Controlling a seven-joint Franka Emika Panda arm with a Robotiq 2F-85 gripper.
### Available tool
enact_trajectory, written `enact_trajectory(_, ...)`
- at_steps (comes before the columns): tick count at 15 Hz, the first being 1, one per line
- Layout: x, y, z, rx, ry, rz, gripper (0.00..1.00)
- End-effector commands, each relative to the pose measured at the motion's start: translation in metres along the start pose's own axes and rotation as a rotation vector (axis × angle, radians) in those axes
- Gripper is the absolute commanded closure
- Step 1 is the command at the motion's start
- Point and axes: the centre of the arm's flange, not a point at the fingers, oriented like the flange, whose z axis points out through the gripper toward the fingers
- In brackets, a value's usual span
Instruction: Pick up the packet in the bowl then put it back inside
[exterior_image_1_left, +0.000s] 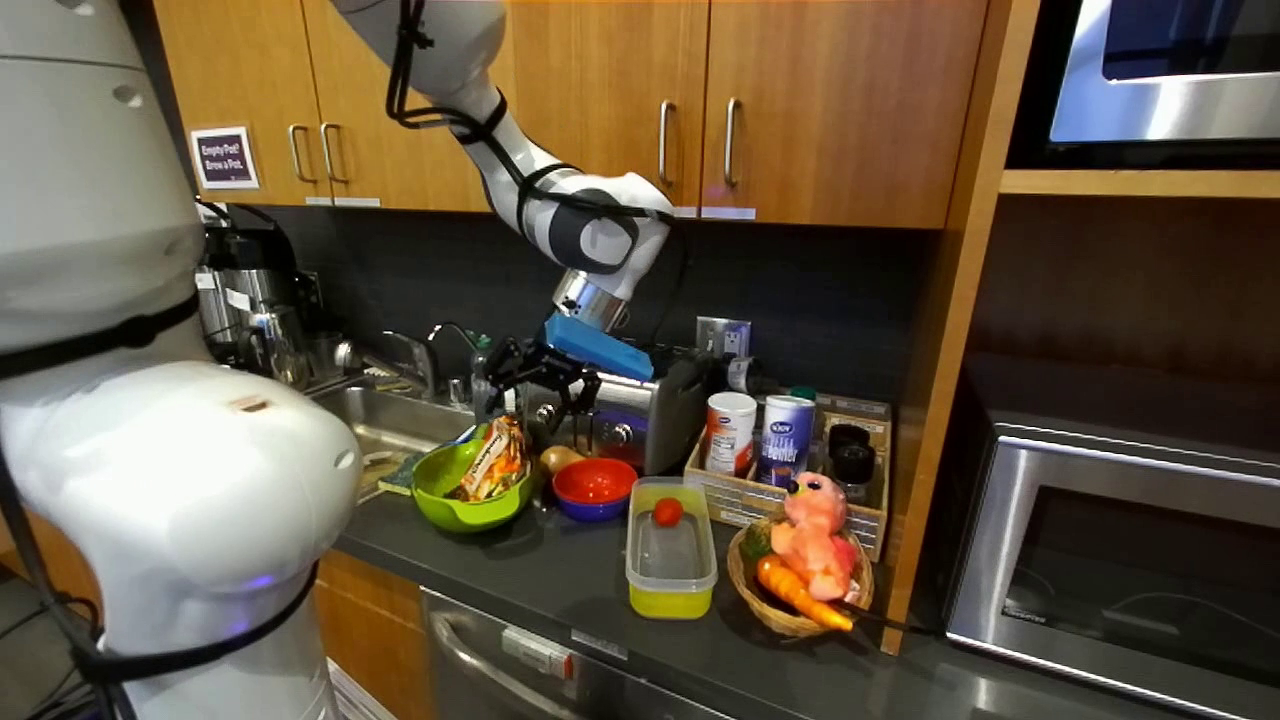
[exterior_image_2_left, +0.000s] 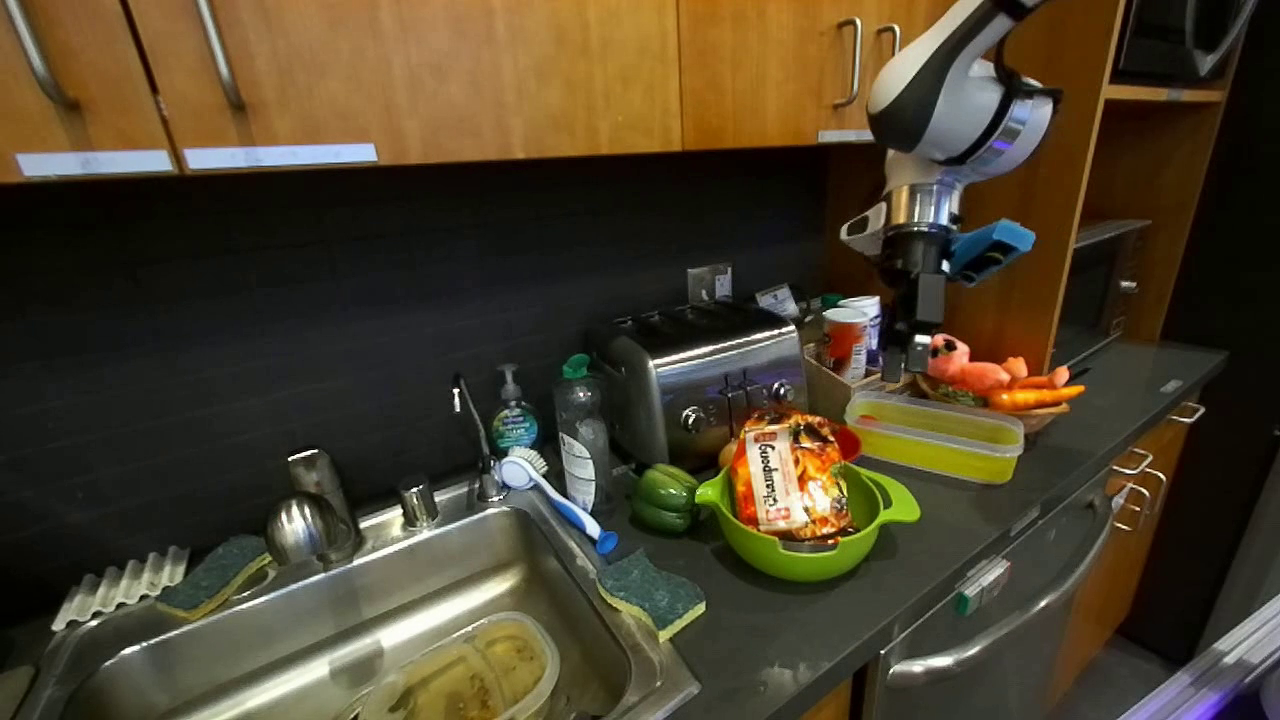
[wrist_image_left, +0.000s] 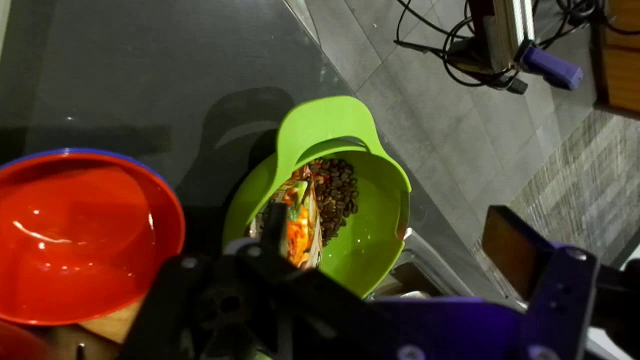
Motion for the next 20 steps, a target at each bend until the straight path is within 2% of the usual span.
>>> enact_trajectory(1, 0.016, 0.001, -0.002, -0.016, -0.049, -0.096, 0.00)
enact_trajectory(3, 0.014, 0.001, -0.013, -0.096, -0.074, -0.076, 0.00)
enact_trajectory(4, 0.015, -0.001, 0.001, -0.037, -0.057, -0.075, 0.00)
enact_trajectory(6, 0.015, 0.002, -0.006, -0.068, -0.069, -0.080, 0.00)
enact_trajectory(10, 0.013, 0.004, -0.008, -0.073, -0.068, -0.077, 0.00)
enact_trajectory(14, 0.027, -0.003, 0.001, -0.035, 0.068, -0.267, 0.00)
enact_trajectory(20, 0.044, -0.009, 0.004, -0.046, 0.252, -0.518, 0.00)
